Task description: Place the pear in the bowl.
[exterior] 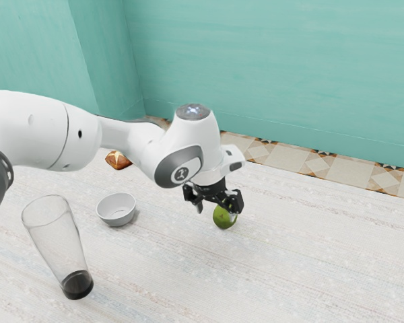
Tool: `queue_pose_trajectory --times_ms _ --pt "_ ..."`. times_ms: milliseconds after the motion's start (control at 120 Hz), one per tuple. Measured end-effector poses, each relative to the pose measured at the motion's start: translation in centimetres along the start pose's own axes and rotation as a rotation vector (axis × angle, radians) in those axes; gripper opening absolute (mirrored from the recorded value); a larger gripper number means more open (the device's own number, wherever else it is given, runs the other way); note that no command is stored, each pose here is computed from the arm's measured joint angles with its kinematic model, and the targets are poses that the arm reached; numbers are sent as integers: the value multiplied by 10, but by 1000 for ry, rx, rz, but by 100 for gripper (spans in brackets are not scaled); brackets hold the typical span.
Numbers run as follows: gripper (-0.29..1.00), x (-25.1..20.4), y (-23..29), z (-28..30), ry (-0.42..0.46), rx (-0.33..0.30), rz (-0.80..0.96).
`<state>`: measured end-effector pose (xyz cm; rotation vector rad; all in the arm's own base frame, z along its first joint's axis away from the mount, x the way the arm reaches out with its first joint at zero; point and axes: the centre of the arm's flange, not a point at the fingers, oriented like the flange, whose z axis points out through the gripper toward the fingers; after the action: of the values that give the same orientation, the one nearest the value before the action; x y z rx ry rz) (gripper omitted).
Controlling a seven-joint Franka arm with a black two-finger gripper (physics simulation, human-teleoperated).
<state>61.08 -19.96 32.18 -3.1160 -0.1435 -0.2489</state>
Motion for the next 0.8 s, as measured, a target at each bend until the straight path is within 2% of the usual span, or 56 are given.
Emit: queue_pose_trajectory --times_ms 208,317,800 --pt "68 16 -9 16 138 49 -12" --pt "68 18 2 16 186 51 9" --pt "68 9 10 48 215 23 -15"
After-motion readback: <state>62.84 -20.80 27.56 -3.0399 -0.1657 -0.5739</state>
